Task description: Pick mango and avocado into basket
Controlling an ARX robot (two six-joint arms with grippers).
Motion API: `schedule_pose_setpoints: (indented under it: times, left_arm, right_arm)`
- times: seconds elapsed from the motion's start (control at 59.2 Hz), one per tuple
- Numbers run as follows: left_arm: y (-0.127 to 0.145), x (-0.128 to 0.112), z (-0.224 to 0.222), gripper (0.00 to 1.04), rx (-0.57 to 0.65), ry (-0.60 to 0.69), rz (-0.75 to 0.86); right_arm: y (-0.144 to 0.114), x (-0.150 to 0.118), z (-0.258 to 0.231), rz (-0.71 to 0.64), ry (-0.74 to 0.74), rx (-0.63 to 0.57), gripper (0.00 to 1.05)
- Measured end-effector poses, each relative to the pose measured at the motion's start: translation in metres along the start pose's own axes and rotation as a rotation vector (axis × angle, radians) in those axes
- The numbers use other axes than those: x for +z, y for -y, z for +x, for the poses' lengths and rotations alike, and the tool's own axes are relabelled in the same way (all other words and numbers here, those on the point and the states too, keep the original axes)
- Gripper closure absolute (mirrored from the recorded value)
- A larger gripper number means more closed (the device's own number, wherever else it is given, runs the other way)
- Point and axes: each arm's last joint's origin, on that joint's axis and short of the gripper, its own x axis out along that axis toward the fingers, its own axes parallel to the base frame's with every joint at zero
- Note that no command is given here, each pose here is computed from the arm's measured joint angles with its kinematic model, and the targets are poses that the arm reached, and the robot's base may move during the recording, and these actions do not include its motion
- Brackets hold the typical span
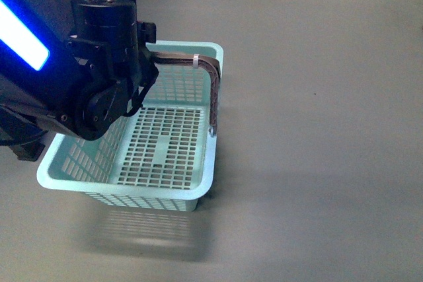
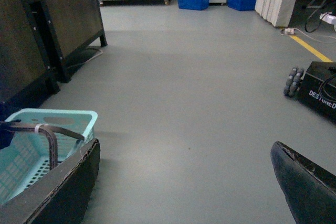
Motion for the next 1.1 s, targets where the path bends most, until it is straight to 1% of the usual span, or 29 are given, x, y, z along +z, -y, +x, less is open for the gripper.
schedule_pose_setpoints:
  times: [0.084,0.135,0.169,0.27,0.321,0.439,0.473,0.625,0.828,0.862,0.929,1.098]
  left_arm:
    - [0.001,0.001,-0.010,0.90,0.016,0.008,0.036]
    - [0.006,0.001,-0.016,0.96,0.015,0.011,0.037]
    - [0.012,0.001,-0.021,0.98,0.010,0.006,0.042]
    - [0.031,-0.002,-0.041,0.99,-0.012,-0.003,0.120]
    - [0.046,-0.001,-0.055,0.99,-0.036,-0.005,0.146]
    - [0.072,0.000,-0.084,0.99,-0.084,-0.008,0.168]
    - [0.085,0.000,-0.103,0.99,-0.109,-0.011,0.178]
    - [0.109,0.004,-0.148,0.99,-0.172,-0.013,0.214]
    - [0.141,0.019,-0.236,0.99,-0.267,0.020,0.252]
    - [0.147,0.022,-0.249,0.99,-0.298,0.019,0.255]
    - [0.153,0.023,-0.255,0.99,-0.327,0.019,0.250]
    - [0.152,0.023,-0.255,0.99,-0.322,0.018,0.256]
  right_arm:
    - [0.000,0.000,0.000,0.000,0.000,0.000,0.09]
    - [0.000,0.000,0.000,0.000,0.000,0.000,0.09]
    - [0.000,0.000,0.000,0.000,0.000,0.000,0.09]
    - [0.000,0.000,0.000,0.000,0.000,0.000,0.09]
    - [0.000,0.000,0.000,0.000,0.000,0.000,0.09]
    - [0.000,0.000,0.000,0.000,0.000,0.000,0.09]
    - [0.000,0.000,0.000,0.000,0.000,0.000,0.09]
    - [0.000,0.000,0.000,0.000,0.000,0.000,0.09]
    - [0.000,0.000,0.000,0.000,0.000,0.000,0.09]
    - [0.000,0.000,0.000,0.000,0.000,-0.001,0.09]
    - [0.000,0.000,0.000,0.000,0.000,0.000,0.09]
    - [0.000,0.000,0.000,0.000,0.000,0.000,0.09]
